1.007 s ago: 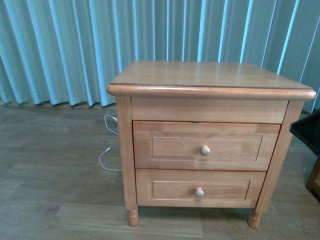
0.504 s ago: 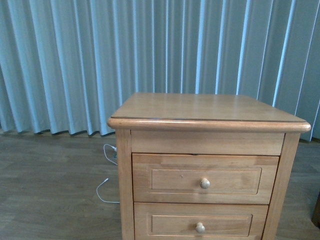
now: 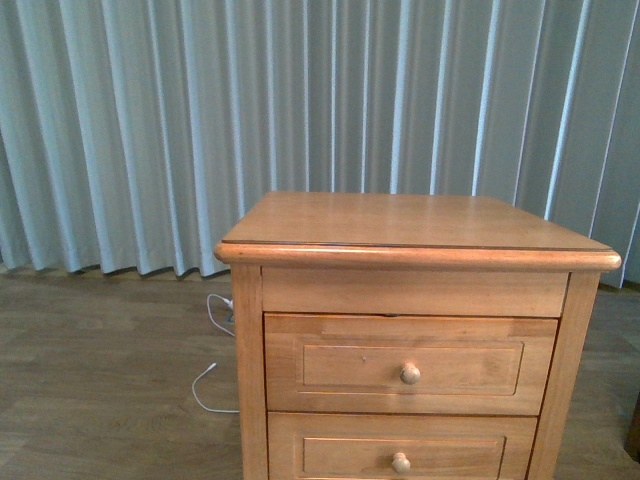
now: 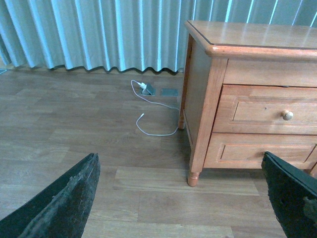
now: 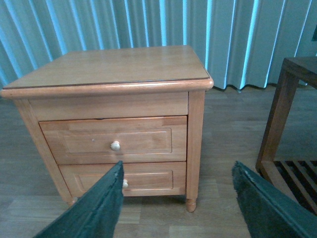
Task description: Put charger into drawer
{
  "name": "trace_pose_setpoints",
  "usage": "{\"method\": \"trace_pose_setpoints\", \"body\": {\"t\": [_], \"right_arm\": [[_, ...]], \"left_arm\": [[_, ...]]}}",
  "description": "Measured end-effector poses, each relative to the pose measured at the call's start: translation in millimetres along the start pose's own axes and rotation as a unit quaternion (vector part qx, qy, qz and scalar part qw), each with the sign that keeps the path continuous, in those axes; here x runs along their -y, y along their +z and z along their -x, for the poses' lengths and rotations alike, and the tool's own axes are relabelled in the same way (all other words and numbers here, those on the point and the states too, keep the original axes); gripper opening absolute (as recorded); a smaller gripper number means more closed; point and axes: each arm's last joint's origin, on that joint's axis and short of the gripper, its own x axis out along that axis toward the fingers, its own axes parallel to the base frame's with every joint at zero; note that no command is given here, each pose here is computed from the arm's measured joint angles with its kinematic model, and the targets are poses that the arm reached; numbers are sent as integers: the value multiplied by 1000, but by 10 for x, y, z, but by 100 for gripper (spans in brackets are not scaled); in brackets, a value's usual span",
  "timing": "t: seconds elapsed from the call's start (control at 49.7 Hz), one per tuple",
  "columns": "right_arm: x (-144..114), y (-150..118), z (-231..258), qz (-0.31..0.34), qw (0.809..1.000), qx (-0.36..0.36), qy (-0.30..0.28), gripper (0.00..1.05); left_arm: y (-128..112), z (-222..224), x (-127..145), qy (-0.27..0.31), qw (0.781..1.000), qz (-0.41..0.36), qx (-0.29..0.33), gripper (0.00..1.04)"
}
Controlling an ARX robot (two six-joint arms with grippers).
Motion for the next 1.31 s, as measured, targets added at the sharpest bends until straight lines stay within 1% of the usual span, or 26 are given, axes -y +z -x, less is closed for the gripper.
{"method": "trace_pose_setpoints", "body": {"t": [0.262,0.282,0.363,0.745,0.785,0.846,1.309], "right_arm": [[9,-192,66,16,1000,0,-2,16],[9,-197,69,16,1000,0,-2,14],[10,-230,87,18,1000,1,-2,1],[15,-361,176,19,1000,-2,-3,2],[17,-424,226,20,1000,-14,-2,2],[19,-469,256,20,1000,0,-2,2],[19,-472,260,20,1000,2,-2,2]], "left_arm": [[0,0,0,0,1000,0,0,99],[0,0,0,0,1000,0,0,99],[0,0,0,0,1000,0,0,99],[0,0,0,0,1000,0,0,99],[0,0,0,0,1000,0,0,99],[0,0,0,0,1000,0,0,99],[0,0,0,0,1000,0,0,99]]}}
